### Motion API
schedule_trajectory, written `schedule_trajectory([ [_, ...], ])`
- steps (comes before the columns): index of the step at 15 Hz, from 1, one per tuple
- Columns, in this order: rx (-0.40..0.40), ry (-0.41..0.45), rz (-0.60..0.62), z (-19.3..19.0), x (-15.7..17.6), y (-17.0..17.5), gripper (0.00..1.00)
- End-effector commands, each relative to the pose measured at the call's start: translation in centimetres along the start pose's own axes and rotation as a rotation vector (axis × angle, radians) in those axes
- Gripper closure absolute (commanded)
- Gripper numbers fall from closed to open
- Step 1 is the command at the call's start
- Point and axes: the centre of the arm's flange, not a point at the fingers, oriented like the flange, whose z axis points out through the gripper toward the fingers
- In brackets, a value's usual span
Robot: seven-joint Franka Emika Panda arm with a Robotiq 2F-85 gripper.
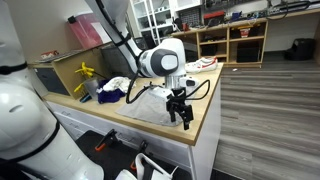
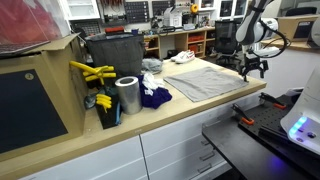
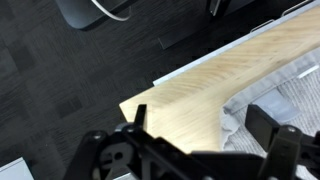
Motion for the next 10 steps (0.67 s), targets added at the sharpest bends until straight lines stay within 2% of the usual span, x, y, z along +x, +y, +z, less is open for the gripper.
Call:
schedule_trajectory([
  [1,0.006,0.021,0.004,-0.3,1.6,-0.6,0.01],
  [2,0.003,0.022,0.003,-0.1,1.7,-0.7,0.26],
  [4,-0.008,0.014,-0.003,0.5,1.7,-0.6,0.27],
  [10,-0.015,-0.028,-0.002,2.4,1.2,-0.4,0.74],
])
